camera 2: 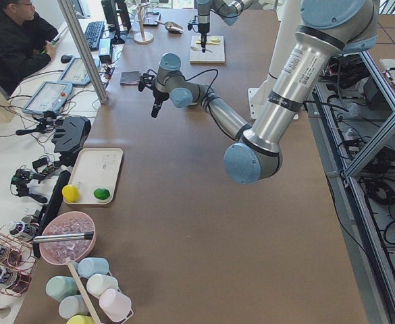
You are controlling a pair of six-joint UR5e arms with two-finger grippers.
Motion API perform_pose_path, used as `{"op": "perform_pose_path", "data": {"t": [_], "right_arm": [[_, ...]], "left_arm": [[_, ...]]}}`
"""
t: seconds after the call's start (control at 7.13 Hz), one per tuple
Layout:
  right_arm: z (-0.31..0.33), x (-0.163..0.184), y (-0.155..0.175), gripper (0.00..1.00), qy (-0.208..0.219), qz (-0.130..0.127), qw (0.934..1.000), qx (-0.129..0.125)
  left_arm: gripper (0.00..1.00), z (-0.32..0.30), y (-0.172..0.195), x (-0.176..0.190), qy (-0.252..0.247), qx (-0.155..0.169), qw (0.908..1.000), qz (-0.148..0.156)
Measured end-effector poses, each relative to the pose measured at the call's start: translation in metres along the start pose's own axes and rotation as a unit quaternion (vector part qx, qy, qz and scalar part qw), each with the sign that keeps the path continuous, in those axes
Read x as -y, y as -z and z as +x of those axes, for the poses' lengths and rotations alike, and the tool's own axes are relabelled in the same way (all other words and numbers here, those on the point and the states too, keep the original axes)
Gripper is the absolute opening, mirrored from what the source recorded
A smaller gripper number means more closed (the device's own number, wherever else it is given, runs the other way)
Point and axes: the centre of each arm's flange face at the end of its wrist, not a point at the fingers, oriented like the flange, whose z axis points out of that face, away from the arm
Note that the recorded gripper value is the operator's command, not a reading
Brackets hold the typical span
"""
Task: Place spoon in bowl
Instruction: 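Carry the white spoon with the right gripper over the bowl and lower it in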
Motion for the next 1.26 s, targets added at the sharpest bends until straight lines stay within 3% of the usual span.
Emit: {"op": "perform_pose_path", "data": {"t": [0.28,0.56,0.84,1.26], "right_arm": [[-0.122,0.022,0.036,0.0,-0.061,-0.006,0.9981,0.003],[-0.235,0.014,0.045,0.0,-0.069,-0.017,0.9972,0.023],[-0.319,-0.001,0.002,0.0,-0.038,-0.018,0.9988,0.026],[-0.35,-0.036,-0.06,0.0,-0.014,-0.03,0.9994,0.008]], "left_arm": [[0.98,-0.075,0.015,0.01,-0.036,0.026,0.999,-0.002],[0.98,-0.117,0.021,0.015,-0.036,0.04,0.9985,-0.007],[0.98,-0.136,0.022,0.021,-0.033,0.046,0.9984,-0.003],[0.98,-0.15,0.022,0.026,-0.026,0.052,0.9983,0.0]]}}
